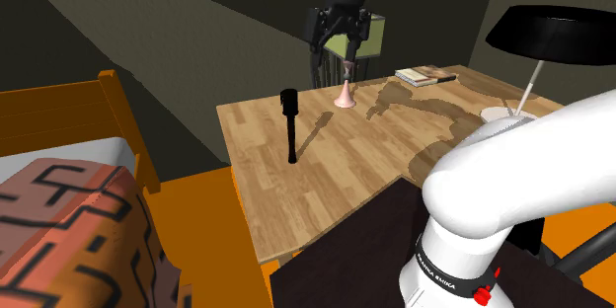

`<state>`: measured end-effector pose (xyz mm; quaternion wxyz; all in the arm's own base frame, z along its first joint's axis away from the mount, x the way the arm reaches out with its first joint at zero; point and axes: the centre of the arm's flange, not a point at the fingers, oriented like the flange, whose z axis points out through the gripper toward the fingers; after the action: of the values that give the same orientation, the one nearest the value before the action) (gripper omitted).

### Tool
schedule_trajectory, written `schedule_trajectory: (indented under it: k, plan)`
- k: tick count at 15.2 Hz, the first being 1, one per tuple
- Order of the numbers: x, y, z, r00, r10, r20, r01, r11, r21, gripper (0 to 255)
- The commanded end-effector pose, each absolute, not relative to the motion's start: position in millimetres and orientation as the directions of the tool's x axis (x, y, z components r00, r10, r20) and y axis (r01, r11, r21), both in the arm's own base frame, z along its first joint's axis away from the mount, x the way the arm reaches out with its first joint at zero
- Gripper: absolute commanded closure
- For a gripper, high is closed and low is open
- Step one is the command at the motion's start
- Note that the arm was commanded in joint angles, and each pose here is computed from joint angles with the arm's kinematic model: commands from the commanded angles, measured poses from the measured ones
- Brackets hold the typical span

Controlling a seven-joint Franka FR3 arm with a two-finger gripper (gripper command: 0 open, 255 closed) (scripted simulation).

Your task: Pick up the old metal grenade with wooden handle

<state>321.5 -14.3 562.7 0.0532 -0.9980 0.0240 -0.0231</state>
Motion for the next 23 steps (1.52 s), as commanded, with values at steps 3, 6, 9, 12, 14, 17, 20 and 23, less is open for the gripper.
schedule_trajectory:
  k: [3,6,9,12,14,17,20,23]
  plan:
    - [340.3,-22.2,547.7,0.997,-0.048,0.054,-0.042,-0.993,-0.107,0]
    - [368.7,-33.9,525.7,0.997,-0.045,0.070,-0.038,-0.994,-0.106,0]
    - [397.4,-45.7,504.1,0.995,-0.042,0.085,-0.033,-0.994,-0.105,0]
    - [426.6,-57.3,483.0,0.994,-0.039,0.101,-0.028,-0.994,-0.104,0]
    - [446.2,-65.0,469.2,0.993,-0.036,0.111,-0.025,-0.994,-0.103,0]
    - [475.9,-76.6,448.9,0.991,-0.033,0.127,-0.020,-0.995,-0.102,0]
    - [506.0,-88.1,429.1,0.989,-0.030,0.142,-0.016,-0.995,-0.100,0]
    - [536.4,-99.5,409.8,0.987,-0.027,0.158,-0.011,-0.995,-0.099,0]
